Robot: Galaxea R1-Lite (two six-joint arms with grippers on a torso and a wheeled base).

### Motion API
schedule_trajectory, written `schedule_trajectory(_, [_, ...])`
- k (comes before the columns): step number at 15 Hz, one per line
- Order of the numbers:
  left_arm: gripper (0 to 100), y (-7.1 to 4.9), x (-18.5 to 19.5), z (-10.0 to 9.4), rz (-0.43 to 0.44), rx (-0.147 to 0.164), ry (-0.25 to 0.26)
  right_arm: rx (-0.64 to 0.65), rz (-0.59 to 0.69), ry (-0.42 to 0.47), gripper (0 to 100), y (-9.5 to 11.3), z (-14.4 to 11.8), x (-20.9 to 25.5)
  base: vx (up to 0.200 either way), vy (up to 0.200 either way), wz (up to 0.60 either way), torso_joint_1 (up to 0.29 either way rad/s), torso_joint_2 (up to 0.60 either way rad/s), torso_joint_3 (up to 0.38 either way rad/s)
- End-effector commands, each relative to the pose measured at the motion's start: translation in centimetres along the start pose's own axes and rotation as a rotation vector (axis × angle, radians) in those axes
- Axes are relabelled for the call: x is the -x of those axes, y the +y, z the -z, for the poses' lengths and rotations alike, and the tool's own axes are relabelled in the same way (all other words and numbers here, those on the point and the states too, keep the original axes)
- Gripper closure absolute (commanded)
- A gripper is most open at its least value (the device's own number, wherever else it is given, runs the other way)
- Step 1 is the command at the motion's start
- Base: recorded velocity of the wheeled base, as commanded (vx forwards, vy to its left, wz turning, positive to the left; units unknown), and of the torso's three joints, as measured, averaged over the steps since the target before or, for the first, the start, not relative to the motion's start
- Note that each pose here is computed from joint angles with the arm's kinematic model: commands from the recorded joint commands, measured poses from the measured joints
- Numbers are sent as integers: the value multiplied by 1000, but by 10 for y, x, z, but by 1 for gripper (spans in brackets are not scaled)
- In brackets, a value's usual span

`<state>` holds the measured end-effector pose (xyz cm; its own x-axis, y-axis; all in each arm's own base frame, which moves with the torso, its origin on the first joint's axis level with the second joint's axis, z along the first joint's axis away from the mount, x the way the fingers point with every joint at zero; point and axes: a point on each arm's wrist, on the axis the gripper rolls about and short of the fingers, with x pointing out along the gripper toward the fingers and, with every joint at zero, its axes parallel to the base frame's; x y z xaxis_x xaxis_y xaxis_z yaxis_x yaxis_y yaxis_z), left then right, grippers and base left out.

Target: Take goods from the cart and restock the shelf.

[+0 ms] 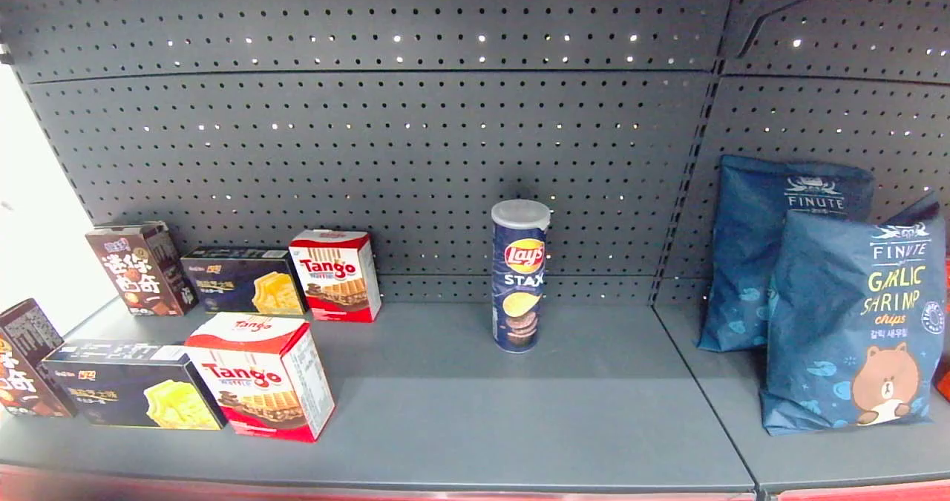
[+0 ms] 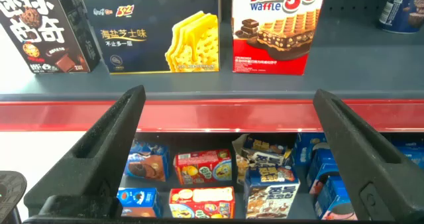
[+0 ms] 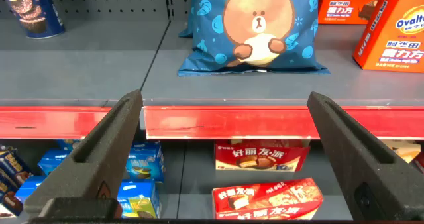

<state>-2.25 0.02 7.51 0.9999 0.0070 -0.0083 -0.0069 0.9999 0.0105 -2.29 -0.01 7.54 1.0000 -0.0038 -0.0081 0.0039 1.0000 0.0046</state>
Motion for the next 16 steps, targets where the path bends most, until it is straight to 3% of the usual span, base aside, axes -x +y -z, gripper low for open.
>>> schedule_trajectory(1, [0, 0, 0, 0, -1, 0, -1, 0, -1, 1, 0, 0, 0, 0, 0, 0, 0, 0, 0, 0])
schedule_trajectory(16, [0, 0, 0, 0, -1, 0, -1, 2, -1, 3, 0, 0, 0, 0, 0, 0, 40, 0, 0, 0])
